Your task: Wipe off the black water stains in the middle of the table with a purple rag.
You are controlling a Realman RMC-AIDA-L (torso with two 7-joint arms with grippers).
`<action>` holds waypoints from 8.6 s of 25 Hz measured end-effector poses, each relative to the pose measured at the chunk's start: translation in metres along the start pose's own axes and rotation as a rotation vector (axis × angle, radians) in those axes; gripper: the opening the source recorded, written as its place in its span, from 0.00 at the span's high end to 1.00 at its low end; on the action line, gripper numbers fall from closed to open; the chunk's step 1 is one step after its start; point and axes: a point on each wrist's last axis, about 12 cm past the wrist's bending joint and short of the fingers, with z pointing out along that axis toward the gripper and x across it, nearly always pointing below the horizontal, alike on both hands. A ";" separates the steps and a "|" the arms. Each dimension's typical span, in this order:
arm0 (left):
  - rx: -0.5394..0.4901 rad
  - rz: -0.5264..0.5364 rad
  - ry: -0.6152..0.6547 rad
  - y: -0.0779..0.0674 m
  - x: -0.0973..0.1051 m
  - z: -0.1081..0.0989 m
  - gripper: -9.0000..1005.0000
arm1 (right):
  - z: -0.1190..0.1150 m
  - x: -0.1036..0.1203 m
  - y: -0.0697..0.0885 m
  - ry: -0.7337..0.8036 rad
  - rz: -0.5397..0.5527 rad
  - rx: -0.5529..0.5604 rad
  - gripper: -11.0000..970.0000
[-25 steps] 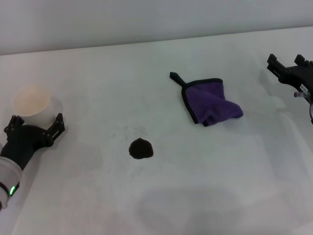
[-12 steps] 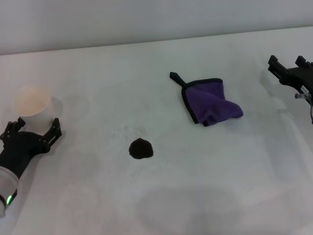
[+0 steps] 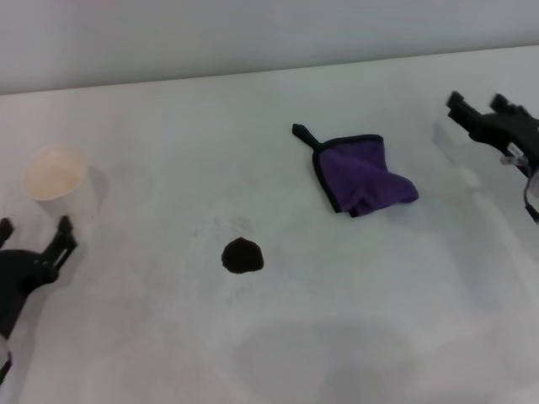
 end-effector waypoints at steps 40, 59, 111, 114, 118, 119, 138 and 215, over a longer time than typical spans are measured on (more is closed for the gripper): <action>-0.160 -0.124 -0.205 0.053 -0.049 0.029 0.11 | 0.083 -0.100 0.160 0.935 -0.775 -0.333 0.12; -0.122 -0.142 -0.234 0.043 -0.059 0.044 0.11 | 0.087 -0.081 0.135 0.987 -0.796 -0.229 0.21; -0.153 -0.137 -0.181 0.055 -0.048 0.032 0.11 | 0.036 -0.040 0.230 0.917 -0.503 -0.606 0.90; -0.156 -0.133 -0.181 0.056 -0.049 0.032 0.11 | 0.035 -0.027 0.231 0.876 -0.509 -0.591 0.90; -0.154 -0.132 -0.181 0.056 -0.049 0.032 0.11 | 0.038 -0.013 0.220 0.866 -0.498 -0.547 0.90; -0.154 -0.132 -0.182 0.056 -0.049 0.032 0.11 | 0.039 -0.011 0.217 0.869 -0.494 -0.536 0.90; -0.145 -0.131 -0.191 0.054 -0.053 0.037 0.11 | 0.032 0.004 0.213 0.915 -0.381 -0.611 0.91; -0.138 -0.234 -0.215 0.035 -0.049 0.038 0.11 | 0.025 -0.132 0.067 0.179 -0.106 -0.632 0.36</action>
